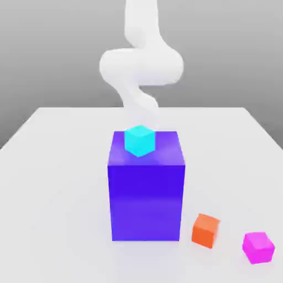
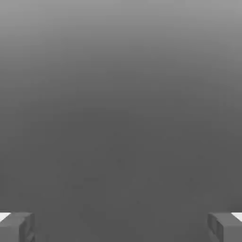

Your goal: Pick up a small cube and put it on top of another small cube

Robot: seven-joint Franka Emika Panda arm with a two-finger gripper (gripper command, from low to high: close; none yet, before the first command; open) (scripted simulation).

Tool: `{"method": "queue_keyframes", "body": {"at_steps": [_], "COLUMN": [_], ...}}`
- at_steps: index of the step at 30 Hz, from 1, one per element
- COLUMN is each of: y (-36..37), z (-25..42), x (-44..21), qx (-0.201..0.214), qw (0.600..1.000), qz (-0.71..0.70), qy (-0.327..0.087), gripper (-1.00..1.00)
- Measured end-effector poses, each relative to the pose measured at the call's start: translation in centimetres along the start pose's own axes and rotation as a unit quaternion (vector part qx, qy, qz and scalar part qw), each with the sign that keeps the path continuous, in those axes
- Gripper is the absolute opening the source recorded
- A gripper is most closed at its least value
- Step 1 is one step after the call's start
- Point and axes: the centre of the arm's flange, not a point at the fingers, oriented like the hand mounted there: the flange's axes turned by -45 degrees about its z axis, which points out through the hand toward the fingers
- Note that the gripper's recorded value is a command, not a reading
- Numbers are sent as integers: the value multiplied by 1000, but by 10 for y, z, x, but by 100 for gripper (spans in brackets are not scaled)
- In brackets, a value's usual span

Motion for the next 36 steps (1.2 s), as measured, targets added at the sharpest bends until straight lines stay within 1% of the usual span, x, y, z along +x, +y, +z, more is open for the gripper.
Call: {"method": "queue_keyframes", "body": {"at_steps": [5, 8, 11, 15, 18, 23, 27, 29, 32, 33, 36], "y": [-45, -75, -106, -149, -186, -236, -270, -278, -282, -283, -283], "z": [95, 148, 197, 258, 296, 350, 383, 401, 430, 435, 435], "x": [-6, -19, -39, -76, -112, -184, -249, -271, -300, -305, -305], "qx": [21, 41, 67, 107, 145, 212, 268, 279, 282, 282, 282], "qw": [988, 969, 942, 894, 847, 756, 675, 661, 656, 656, 655], "qz": [-140, -222, -301, -403, -478, -583, -651, -661, -664, -665, -665], "qy": [-65, -99, -129, -165, -184, -209, -220, -220, -221, -221, -221], "gripper": [0, 0, 0, 0, 0, 0, 0, 0, 0, -100, -100]}}
